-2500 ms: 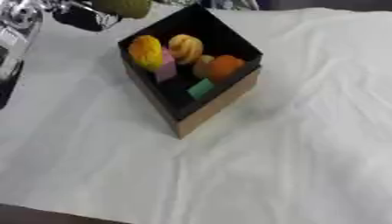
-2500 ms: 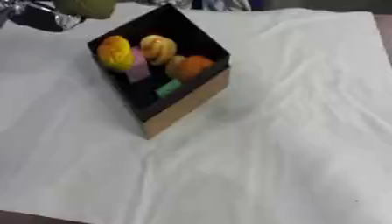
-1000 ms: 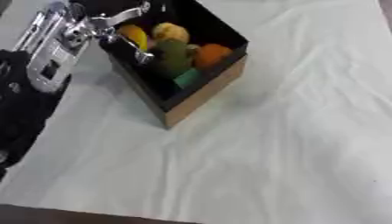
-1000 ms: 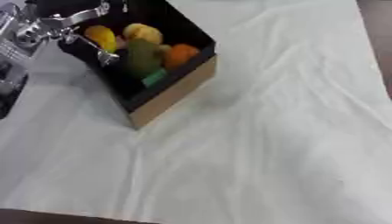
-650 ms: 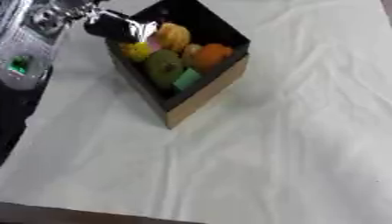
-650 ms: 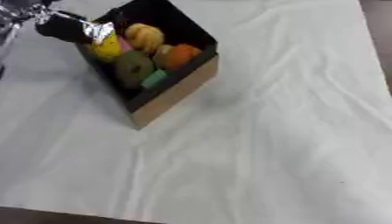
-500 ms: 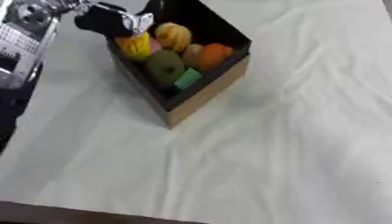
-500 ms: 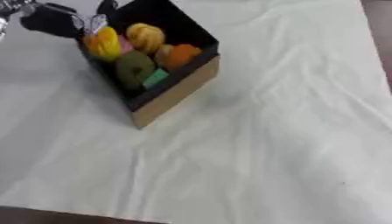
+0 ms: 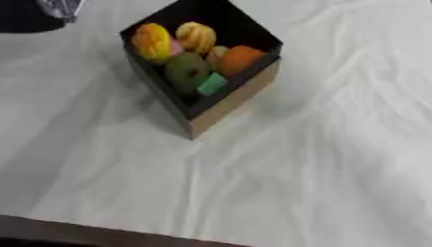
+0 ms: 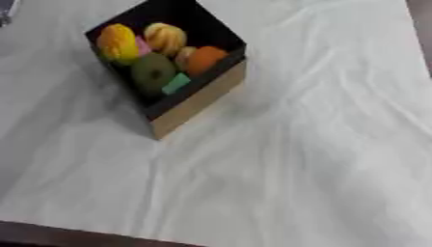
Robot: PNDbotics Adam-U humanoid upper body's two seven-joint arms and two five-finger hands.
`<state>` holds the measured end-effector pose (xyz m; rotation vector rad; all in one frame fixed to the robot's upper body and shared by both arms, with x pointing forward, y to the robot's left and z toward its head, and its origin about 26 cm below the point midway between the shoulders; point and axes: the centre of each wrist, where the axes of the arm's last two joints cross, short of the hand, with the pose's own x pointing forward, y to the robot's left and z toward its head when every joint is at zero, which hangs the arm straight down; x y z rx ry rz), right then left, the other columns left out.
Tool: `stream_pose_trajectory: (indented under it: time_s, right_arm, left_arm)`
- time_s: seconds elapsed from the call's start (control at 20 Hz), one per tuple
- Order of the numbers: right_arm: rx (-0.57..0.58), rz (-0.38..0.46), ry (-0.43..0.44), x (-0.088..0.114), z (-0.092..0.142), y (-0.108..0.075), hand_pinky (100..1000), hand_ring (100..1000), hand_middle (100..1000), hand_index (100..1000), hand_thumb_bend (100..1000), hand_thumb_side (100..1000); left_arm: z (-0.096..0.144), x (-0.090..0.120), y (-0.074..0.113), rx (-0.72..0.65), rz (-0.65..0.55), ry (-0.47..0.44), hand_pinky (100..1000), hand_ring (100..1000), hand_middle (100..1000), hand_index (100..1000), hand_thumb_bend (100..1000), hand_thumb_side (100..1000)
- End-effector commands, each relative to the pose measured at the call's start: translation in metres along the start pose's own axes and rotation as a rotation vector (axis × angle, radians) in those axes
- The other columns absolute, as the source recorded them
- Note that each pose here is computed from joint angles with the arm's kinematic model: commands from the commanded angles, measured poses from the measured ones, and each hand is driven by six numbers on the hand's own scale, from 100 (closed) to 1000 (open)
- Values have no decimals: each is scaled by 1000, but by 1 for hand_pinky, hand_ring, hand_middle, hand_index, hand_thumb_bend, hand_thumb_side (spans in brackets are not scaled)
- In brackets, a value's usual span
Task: Pick up objects on the table and place them in the box.
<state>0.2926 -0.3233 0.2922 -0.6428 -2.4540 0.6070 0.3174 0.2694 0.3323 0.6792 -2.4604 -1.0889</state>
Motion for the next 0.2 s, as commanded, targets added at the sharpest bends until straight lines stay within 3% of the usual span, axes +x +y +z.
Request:
stream_pose_trajectory:
  time_s: [0.05, 0.2]
  right_arm:
    - [-10, 44, -52, 7, -6, -11, 889, 872, 659, 753, 100, 489]
    - [-25, 43, -73, 7, -6, -11, 888, 872, 660, 754, 100, 475]
  left_arm:
    - [13, 10, 17, 134, 2, -6, 831, 722, 753, 811, 100, 196]
    - [33, 1, 8, 245, 60, 38, 834, 711, 751, 811, 100, 235]
